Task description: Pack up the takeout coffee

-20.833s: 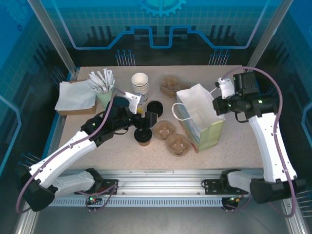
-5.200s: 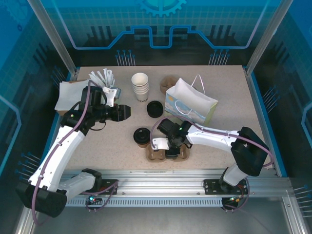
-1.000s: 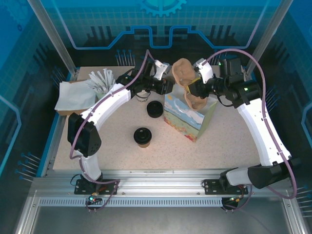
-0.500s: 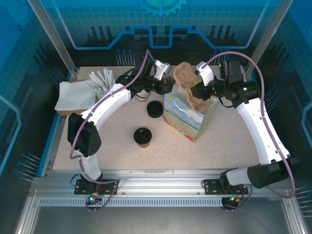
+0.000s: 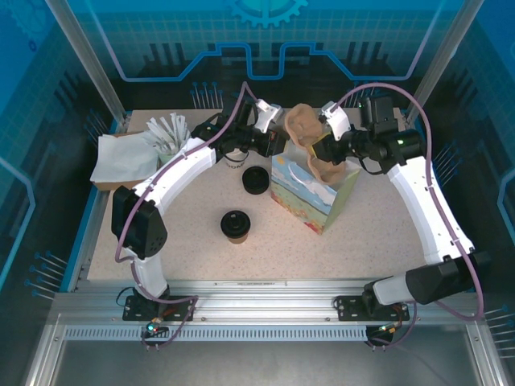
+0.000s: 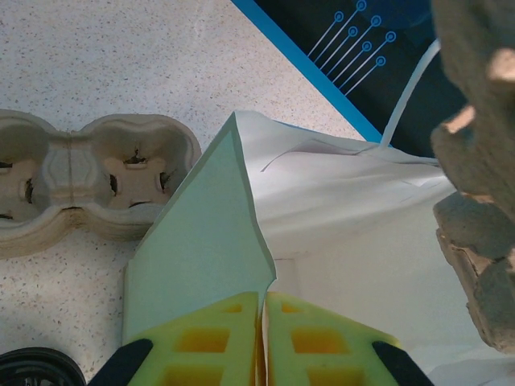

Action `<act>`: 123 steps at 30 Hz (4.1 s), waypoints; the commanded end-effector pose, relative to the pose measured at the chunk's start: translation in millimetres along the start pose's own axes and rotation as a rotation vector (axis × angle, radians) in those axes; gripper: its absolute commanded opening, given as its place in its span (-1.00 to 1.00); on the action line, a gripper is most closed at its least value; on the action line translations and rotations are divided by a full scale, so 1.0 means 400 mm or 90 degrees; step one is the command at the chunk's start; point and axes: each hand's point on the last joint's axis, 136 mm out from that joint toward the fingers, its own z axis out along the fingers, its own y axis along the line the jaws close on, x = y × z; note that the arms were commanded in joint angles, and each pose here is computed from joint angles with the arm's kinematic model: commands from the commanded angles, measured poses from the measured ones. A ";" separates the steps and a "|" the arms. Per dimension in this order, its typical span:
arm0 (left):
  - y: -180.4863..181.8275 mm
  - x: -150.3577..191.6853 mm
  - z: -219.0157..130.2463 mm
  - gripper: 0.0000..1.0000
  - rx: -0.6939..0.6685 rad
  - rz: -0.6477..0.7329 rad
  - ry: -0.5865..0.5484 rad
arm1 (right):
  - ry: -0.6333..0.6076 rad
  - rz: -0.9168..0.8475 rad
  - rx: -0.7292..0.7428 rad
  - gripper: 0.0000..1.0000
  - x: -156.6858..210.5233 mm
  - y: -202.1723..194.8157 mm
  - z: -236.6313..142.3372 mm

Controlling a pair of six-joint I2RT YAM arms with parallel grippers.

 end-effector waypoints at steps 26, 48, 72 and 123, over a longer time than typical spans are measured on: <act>-0.009 -0.009 -0.010 -0.77 0.022 0.035 -0.011 | 0.027 0.007 0.023 -0.53 0.018 -0.042 -0.013; 0.012 -0.011 -0.013 -0.73 0.020 0.023 -0.019 | 0.113 0.009 0.022 -0.53 0.110 -0.018 -0.005; 0.020 -0.020 -0.030 -0.49 0.009 0.021 -0.031 | 0.232 -0.016 0.024 -0.53 0.178 0.004 0.055; 0.020 -0.087 -0.142 0.07 -0.014 0.010 -0.105 | 0.305 -0.100 0.067 -0.53 0.205 0.012 0.060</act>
